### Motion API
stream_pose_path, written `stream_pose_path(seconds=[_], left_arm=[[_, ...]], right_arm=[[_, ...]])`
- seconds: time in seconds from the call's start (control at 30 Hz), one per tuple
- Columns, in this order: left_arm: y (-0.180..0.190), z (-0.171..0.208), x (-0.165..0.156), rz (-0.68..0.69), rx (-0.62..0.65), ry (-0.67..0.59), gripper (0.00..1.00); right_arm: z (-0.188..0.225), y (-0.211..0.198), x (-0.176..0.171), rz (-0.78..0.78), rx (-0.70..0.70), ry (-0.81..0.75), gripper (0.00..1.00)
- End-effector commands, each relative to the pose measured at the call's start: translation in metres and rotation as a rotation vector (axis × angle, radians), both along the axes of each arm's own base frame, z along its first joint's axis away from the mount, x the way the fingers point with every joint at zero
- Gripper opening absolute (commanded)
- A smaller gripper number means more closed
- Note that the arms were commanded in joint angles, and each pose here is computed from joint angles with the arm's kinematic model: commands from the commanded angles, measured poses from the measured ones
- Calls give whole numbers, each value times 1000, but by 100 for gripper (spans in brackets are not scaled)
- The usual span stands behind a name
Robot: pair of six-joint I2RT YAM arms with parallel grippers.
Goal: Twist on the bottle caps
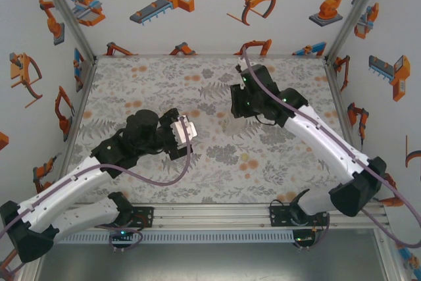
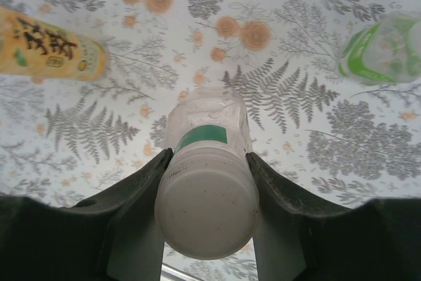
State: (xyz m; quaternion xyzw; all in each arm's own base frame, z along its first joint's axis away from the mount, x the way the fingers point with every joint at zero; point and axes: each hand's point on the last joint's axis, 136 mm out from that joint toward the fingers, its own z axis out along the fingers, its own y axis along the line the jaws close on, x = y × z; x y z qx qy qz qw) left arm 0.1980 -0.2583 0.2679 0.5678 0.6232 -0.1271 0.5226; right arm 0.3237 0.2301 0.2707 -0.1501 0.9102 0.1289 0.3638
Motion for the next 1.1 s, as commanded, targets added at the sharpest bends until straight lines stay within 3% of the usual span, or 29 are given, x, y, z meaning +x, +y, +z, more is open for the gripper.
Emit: stream_pose_path(seconds=[0.0,0.53,0.77,1.07], left_arm=[[2,15,2,13,-78,-8,79],[5,14,0,0,-69,-10,74],[16,13,13,91,-35,-45,76],[14,8,11,70,-19,-35,77]], right_arm=[[5,-8,14,19,-65,-11,28],[-23,-11,103,-21,-87,54,28],[-49,-16,124,-36,-141,110,28],[-69,-15,136,-37,-154,136,30]])
